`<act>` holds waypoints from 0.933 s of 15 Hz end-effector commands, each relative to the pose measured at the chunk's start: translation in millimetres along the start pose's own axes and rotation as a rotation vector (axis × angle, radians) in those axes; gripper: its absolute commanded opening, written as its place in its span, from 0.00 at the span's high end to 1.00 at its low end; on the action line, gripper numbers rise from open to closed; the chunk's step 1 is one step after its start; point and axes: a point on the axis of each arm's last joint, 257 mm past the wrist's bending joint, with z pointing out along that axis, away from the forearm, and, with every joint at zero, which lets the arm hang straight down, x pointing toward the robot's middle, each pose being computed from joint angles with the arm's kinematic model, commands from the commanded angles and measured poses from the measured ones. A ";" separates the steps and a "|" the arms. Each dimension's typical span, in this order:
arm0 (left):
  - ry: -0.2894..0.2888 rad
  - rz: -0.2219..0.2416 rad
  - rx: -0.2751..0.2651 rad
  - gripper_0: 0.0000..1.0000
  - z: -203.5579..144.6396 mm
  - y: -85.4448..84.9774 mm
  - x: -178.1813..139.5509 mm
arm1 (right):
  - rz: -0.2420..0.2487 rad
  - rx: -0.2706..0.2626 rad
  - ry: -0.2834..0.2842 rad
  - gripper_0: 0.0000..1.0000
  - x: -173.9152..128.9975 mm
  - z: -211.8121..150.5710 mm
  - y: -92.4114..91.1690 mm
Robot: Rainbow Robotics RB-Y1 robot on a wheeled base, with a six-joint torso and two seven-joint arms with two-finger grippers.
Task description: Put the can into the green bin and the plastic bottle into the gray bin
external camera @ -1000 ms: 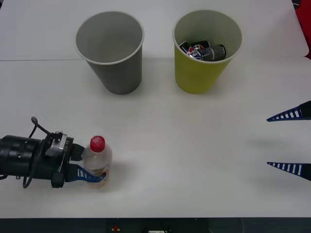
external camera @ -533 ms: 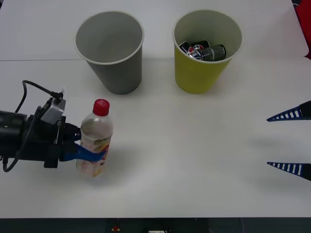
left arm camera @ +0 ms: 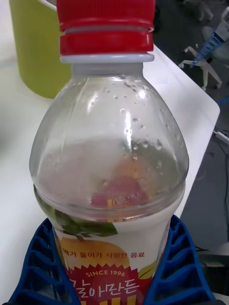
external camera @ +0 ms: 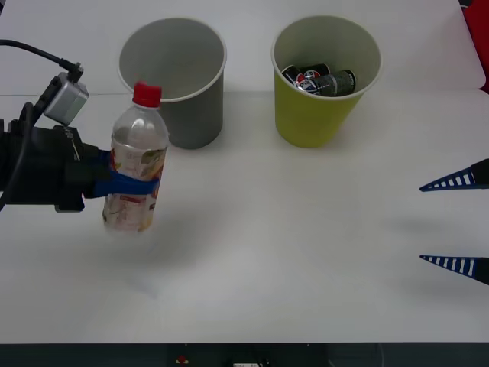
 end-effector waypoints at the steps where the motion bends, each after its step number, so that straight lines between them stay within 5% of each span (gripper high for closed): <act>1: 0.014 0.039 -0.081 1.00 -12.0 14.1 -25.7 | 0.000 0.000 0.000 0.00 0.0 0.0 0.0; 8: 0.159 0.088 -0.165 1.00 -58.0 68.8 -83.2 | 0.000 0.000 0.000 0.00 0.0 0.0 0.0; 14: 0.199 0.046 -0.197 1.00 -26.6 109.4 -140.8 | 0.000 0.000 0.000 0.00 0.0 0.0 0.0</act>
